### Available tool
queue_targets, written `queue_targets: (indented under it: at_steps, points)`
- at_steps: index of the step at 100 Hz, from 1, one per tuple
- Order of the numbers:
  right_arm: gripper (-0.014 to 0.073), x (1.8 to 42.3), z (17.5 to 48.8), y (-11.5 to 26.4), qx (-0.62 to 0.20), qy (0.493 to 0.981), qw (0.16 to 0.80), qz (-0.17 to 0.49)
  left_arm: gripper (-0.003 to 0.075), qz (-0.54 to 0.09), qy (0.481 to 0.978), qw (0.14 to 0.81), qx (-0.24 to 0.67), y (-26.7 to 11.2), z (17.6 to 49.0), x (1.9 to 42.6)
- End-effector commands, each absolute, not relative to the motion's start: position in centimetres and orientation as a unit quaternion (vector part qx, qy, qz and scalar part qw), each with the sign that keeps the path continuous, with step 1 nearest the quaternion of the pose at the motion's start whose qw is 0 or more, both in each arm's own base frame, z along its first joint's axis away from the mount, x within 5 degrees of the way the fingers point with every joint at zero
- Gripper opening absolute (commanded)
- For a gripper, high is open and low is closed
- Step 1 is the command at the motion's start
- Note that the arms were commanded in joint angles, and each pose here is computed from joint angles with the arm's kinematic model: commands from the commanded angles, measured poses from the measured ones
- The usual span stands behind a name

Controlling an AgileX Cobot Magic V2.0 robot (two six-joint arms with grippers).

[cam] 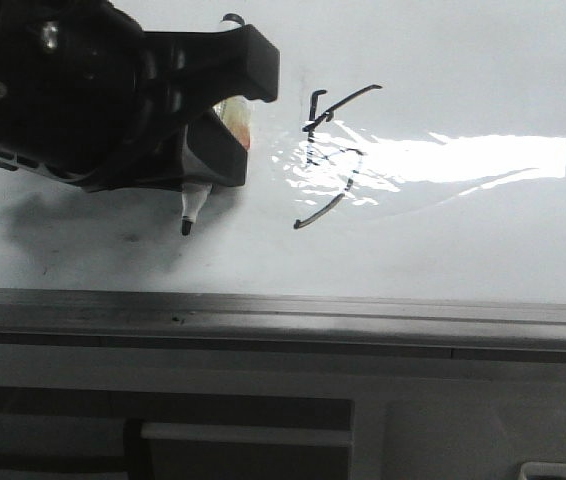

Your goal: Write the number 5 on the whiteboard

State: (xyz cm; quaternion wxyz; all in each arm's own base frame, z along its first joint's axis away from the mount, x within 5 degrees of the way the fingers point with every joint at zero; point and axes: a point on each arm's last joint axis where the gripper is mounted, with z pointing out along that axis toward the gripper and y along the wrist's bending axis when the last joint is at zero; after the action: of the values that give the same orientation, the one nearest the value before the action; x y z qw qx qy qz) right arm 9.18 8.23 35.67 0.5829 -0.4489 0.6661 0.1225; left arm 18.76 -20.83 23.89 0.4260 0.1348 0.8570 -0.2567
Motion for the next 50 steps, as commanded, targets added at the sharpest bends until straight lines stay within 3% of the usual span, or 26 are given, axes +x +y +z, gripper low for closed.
queue_targets:
  at_steps: [1,14,34,50]
  points:
    - [-0.0062,9.26,37.29,8.06,-0.42,0.649,0.621,0.126,-0.0018,-0.217,0.853,0.465,0.089,-20.11,23.8,20.19]
    - [-0.0062,9.24,37.31,8.08,-0.419,0.65,0.621,0.129,-0.0001,-0.219,0.854,0.463,0.09,-20.14,23.78,20.16]
    - [-0.0062,9.24,37.31,8.08,-0.416,0.651,0.621,0.132,0.0145,-0.219,0.855,0.463,0.088,-20.13,23.77,20.16]
    - [-0.0062,9.24,37.31,8.08,-0.416,0.651,0.621,0.132,0.015,-0.221,0.856,0.46,0.082,-20.11,23.74,20.15]
